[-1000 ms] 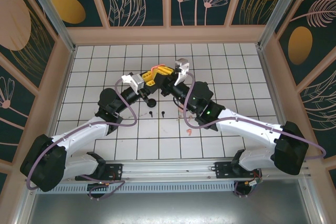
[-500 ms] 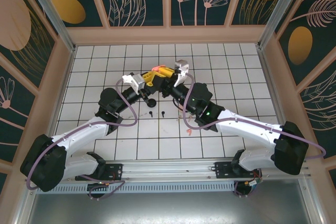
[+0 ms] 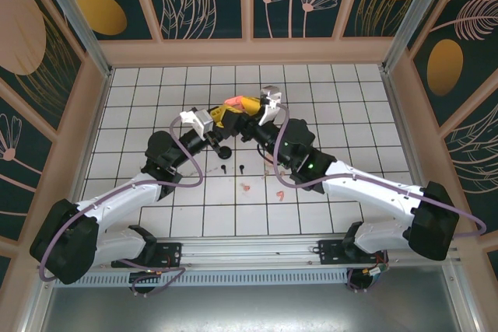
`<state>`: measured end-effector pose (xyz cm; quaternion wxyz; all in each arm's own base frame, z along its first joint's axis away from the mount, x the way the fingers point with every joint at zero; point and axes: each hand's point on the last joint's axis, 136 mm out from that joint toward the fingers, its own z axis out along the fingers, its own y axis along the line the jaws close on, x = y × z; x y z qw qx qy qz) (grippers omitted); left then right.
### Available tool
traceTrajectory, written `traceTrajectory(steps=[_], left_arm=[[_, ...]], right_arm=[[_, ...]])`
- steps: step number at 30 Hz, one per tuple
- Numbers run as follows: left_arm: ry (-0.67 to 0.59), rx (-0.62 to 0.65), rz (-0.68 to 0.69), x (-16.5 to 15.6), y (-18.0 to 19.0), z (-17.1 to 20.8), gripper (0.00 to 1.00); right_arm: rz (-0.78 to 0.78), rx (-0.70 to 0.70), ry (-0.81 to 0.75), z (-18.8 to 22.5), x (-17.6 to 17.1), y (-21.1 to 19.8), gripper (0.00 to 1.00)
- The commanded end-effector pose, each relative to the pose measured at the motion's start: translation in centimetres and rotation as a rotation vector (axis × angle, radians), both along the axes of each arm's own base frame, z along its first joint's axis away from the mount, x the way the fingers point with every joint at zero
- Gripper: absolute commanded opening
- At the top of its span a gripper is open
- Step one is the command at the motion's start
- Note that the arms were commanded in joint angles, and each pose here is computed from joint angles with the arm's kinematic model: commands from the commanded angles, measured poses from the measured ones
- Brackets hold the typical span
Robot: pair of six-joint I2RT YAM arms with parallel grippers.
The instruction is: Insert wireless bluetooth earbuds into charging case
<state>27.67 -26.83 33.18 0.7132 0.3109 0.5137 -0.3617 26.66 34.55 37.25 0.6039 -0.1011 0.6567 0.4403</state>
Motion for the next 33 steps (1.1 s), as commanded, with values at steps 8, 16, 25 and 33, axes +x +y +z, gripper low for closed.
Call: traceTrajectory(steps=[8,16,25,33], left_arm=[[-0.015,-0.231,0.184,0.3,4.3,2.2,0.00],[0.037,-0.210,0.350,0.9,7.3,-0.1,0.00],[0.076,-0.208,0.426,0.3,9.6,-1.2,0.00],[0.062,-0.223,0.447,-0.5,10.6,-0.5,0.00]], right_arm=[[-0.042,0.030,0.147,0.6,-1.3,-3.7,0.73],[-0.087,-0.096,0.492,-10.2,-3.4,-6.5,0.71],[-0.068,-0.385,0.838,-25.9,-7.5,-3.4,0.65],[-0.117,-0.612,0.929,-32.4,-9.6,-0.4,0.57]])
